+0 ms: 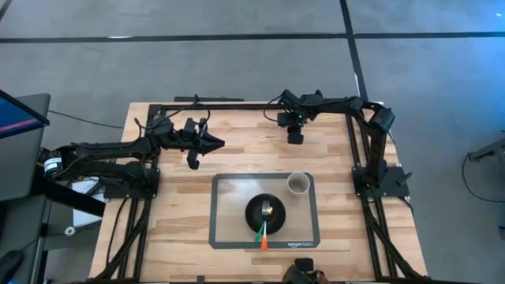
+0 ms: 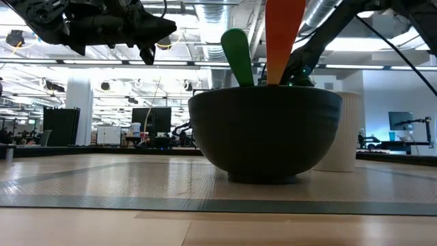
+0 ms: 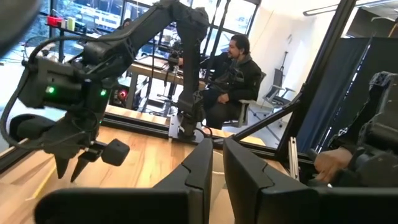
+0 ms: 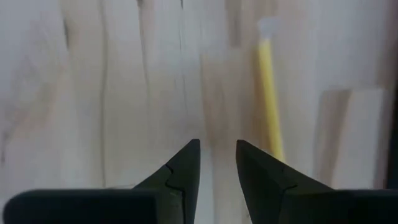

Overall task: Pick & Place Utensil
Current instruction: Put the yellow straw into the white cup on the transparent mat

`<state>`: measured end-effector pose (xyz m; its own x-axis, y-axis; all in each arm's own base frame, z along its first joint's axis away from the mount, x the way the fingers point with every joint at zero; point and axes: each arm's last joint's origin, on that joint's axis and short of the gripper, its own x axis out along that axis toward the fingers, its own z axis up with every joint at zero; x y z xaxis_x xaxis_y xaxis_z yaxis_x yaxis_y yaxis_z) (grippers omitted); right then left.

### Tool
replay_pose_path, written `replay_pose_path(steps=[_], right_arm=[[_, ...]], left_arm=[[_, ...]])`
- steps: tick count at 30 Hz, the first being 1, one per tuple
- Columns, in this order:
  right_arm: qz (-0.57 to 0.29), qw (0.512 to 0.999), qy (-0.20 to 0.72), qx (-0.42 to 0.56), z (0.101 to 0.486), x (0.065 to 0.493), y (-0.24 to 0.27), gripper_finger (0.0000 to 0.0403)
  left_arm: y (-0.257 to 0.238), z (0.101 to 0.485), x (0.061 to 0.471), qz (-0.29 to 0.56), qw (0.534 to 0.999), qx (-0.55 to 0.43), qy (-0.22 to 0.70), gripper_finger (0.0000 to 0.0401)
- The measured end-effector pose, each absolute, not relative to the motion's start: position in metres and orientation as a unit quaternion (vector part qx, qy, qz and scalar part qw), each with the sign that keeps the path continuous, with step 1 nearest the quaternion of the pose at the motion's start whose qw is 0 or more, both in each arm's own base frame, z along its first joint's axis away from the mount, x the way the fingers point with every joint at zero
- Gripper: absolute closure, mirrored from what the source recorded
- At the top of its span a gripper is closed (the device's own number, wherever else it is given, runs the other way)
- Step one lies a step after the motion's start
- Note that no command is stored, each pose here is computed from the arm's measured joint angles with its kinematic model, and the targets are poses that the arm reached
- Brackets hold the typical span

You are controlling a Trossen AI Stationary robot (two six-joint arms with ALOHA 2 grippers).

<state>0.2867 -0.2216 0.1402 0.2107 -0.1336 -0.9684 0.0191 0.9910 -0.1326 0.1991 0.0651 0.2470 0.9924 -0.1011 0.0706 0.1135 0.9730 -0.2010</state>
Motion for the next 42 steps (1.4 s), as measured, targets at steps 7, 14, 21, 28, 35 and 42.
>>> replay_pose_path(steps=[7,14,21,28,35,42], right_arm=[[-0.079,0.793,0.599,-0.072,0.159,0.296,-0.237,0.0305],[-0.069,0.779,0.622,-0.039,0.136,0.289,-0.248,0.0305],[-0.075,0.774,0.629,-0.001,0.12,0.285,-0.259,0.0306],[-0.071,0.769,0.634,0.038,0.122,0.286,-0.257,0.0364],[-0.101,0.78,0.616,0.05,0.145,0.296,-0.239,0.039],[-0.151,0.831,0.528,0.093,0.221,0.301,-0.202,0.0397]], left_arm=[[0.066,0.247,0.199,-0.052,0.993,-0.103,-0.03,0.0361],[0.065,0.247,0.199,-0.053,0.993,-0.103,-0.029,0.0361],[0.065,0.247,0.199,-0.053,0.993,-0.103,-0.03,0.0361],[0.065,0.247,0.199,-0.053,0.993,-0.103,-0.03,0.0361],[0.065,0.247,0.199,-0.053,0.993,-0.103,-0.03,0.0361],[0.065,0.247,0.199,-0.053,0.993,-0.105,-0.029,0.0361]])
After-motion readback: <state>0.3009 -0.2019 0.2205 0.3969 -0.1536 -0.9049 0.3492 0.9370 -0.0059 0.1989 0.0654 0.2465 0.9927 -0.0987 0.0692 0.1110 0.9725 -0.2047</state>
